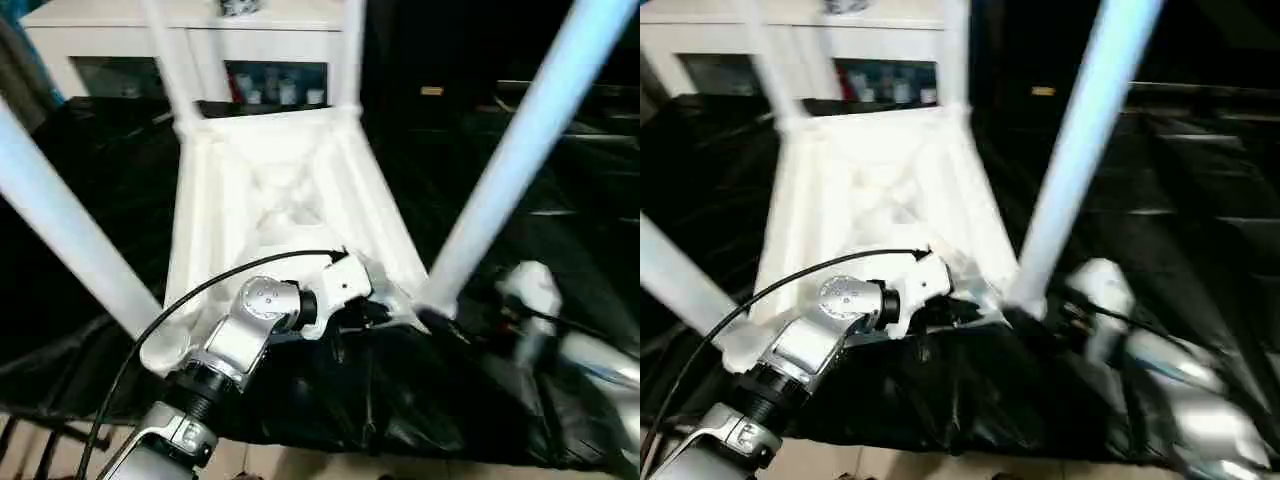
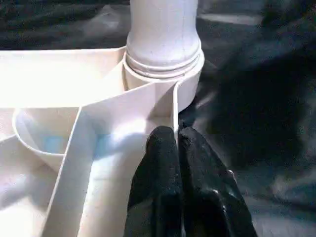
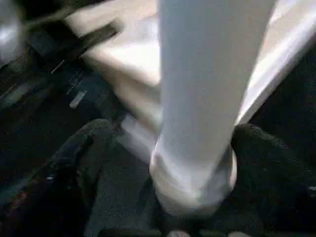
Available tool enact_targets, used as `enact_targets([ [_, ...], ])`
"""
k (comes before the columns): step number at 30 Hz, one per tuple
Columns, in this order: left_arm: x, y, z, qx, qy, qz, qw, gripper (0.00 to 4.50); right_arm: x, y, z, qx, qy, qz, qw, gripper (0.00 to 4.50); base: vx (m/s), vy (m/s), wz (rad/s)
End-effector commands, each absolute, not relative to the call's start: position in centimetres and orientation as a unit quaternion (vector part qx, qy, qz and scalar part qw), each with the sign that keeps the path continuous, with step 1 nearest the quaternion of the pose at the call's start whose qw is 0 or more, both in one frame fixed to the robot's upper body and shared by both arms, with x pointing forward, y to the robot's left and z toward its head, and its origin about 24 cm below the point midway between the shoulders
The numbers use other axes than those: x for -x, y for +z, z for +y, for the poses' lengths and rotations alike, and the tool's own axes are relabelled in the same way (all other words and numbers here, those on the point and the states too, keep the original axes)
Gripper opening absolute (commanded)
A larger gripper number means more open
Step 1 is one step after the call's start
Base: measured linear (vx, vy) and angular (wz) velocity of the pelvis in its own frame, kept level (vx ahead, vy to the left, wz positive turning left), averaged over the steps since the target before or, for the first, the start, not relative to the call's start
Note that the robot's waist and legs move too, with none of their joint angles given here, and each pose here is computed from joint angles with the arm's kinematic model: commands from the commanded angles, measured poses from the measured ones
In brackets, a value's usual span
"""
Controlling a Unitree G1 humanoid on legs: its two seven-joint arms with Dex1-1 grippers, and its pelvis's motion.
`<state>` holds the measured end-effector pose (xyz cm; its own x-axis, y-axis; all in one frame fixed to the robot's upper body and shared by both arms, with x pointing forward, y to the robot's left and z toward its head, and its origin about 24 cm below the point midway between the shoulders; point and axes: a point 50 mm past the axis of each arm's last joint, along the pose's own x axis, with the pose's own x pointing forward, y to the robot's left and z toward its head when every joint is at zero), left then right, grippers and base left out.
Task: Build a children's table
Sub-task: Rotate leg to tighten
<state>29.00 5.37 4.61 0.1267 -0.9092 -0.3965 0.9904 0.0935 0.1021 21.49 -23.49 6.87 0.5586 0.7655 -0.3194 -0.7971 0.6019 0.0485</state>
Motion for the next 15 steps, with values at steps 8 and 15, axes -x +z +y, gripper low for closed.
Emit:
enact_targets([
  [8,-27.2,2.6,6.7,-0.176,-0.747,0.142,0.625,0.0,-19.3,9.4,-29.5,0.036,0.343,0.154,0.926,4.27,0.0,0.0,0.0],
  [15,-27.1,3.0,6.8,-0.167,-0.763,0.101,0.616,0.0,-20.0,8.2,-29.8,0.033,0.208,0.129,0.969,4.27,0.0,0.0,0.0],
])
